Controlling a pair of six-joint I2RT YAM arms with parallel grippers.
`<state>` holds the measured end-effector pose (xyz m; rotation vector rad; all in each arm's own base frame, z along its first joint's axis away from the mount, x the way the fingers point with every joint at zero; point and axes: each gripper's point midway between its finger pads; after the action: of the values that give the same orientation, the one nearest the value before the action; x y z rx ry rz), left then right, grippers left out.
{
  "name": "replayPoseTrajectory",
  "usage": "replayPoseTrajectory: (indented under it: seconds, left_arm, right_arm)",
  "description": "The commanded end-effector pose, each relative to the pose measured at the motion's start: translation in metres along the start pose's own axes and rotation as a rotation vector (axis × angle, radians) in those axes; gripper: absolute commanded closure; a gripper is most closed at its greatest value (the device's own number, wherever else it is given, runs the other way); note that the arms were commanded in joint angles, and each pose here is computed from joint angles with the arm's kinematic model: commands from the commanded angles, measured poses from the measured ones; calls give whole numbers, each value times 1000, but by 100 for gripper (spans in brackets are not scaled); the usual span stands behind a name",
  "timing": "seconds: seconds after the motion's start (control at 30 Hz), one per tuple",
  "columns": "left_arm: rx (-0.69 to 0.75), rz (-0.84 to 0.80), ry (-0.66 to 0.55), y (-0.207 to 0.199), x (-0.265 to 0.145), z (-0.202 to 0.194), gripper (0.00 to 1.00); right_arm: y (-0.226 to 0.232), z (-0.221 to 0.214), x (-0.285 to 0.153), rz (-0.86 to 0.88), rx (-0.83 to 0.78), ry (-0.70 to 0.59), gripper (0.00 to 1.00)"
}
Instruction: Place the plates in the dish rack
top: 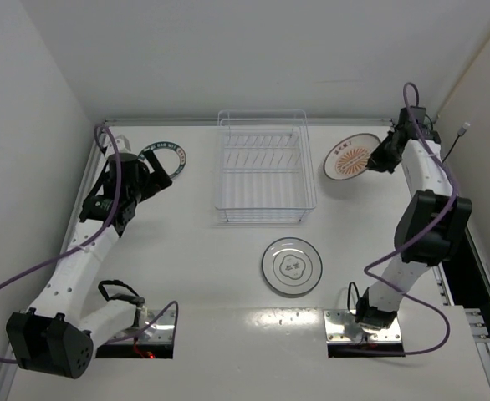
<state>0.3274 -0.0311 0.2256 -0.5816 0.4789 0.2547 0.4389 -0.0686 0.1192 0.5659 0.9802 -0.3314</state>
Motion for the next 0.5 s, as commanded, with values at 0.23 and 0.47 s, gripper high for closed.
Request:
replayPoseTrajectory:
  seconds: [0.23, 0.47]
  left_arm:
    - [28, -25, -30, -15, 8, 9, 0]
    - [13, -48, -42, -29, 13, 20, 0]
  right_arm:
    - [34, 70, -119, -125, -213, -352, 100]
    - [100, 87, -142, -55, -312, -438, 100]
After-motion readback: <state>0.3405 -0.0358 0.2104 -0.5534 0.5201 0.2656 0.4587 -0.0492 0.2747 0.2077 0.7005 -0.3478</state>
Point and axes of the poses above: each gripper's point midway between its finger pads, its own x axis out along the fingers, its own y axis along the line the jaws close on, z = x × y, and after that the axes turned 8 degrees about -x, right-handed
